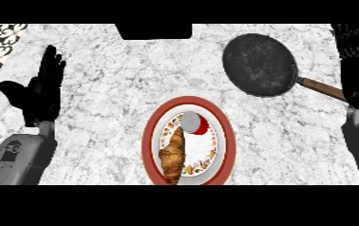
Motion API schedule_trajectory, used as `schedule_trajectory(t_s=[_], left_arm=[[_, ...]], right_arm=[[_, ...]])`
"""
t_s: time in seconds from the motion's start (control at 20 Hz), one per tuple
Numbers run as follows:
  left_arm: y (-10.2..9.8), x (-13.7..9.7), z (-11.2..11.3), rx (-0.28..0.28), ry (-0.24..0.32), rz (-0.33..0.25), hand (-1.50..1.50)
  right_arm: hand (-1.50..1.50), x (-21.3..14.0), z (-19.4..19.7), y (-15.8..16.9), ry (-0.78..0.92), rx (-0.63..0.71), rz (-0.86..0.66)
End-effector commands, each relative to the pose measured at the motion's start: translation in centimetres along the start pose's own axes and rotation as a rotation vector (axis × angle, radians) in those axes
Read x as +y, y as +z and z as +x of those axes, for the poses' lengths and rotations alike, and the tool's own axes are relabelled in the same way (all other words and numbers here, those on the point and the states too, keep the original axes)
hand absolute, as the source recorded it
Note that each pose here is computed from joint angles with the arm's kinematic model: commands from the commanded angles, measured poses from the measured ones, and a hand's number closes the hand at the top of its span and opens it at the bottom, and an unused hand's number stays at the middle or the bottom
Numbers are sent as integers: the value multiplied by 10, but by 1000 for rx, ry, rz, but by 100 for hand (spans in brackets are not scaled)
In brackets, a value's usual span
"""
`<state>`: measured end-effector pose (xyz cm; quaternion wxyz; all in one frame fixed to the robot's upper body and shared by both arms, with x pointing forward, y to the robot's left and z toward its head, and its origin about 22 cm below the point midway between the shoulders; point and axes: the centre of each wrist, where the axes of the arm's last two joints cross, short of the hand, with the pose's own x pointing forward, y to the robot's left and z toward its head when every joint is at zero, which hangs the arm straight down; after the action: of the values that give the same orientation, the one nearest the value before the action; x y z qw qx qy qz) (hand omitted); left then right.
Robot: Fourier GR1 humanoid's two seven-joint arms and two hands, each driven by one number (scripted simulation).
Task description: Pick the can from the plate and place it in the pan
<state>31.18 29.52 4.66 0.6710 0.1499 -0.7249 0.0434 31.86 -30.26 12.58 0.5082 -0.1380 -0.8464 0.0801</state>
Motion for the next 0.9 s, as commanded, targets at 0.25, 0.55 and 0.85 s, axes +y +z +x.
schedule_trajectory(t_s=[0.25, 0.55, 0.85], left_arm=[[-5, -43, 31, -121, -5, -224, 0], [9, -20, 5, 4, 4, -194, 0], [21, -24, 2, 11, 0, -186, 0]], right_arm=[[150, 123, -8, 31, -126, 121, 1014], [-150, 98, -17, 1, 30, -218, 1004], [-150, 56, 47, -76, 201, -309, 1104]])
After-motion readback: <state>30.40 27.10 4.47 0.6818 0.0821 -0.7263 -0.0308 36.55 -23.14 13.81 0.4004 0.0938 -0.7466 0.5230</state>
